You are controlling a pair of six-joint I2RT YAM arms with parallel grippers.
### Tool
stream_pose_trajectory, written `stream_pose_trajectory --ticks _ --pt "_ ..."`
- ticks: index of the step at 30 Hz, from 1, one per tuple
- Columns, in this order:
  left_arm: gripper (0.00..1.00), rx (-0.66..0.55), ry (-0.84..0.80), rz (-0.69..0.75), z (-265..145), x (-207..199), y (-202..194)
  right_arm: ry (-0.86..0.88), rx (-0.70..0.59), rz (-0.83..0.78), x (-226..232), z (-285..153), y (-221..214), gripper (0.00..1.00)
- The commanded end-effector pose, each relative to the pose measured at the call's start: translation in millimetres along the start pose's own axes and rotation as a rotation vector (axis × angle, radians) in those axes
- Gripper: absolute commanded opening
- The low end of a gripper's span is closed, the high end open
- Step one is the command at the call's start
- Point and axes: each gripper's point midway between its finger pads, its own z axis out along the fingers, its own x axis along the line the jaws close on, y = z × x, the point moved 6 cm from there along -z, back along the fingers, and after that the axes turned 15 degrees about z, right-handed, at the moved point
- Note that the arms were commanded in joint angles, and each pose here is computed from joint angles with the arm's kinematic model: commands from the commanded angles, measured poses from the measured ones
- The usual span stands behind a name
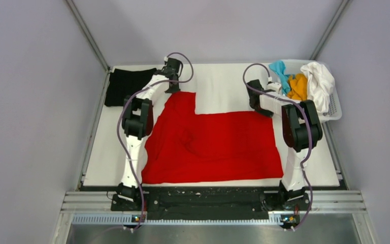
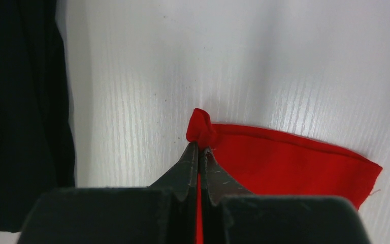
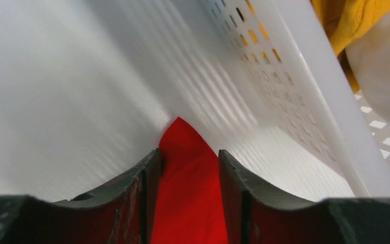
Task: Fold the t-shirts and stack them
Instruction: Grab the side of the flattened tshirt furthest away from the robot with both arms
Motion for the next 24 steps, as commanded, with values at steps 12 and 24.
stream_pose_trajectory --ticks 12,24 --pt "0.0 -0.208 -0.045 -0.046 -60.3 10.2 43.4 0.045 -0.025 0.077 -0.4 -13.8 16.2 0.0" --pt "0.0 -0.259 -0.168 -0.008 -112.0 2.6 33.5 0.207 -0.068 0.116 -9.1 -43.8 29.1 0.0"
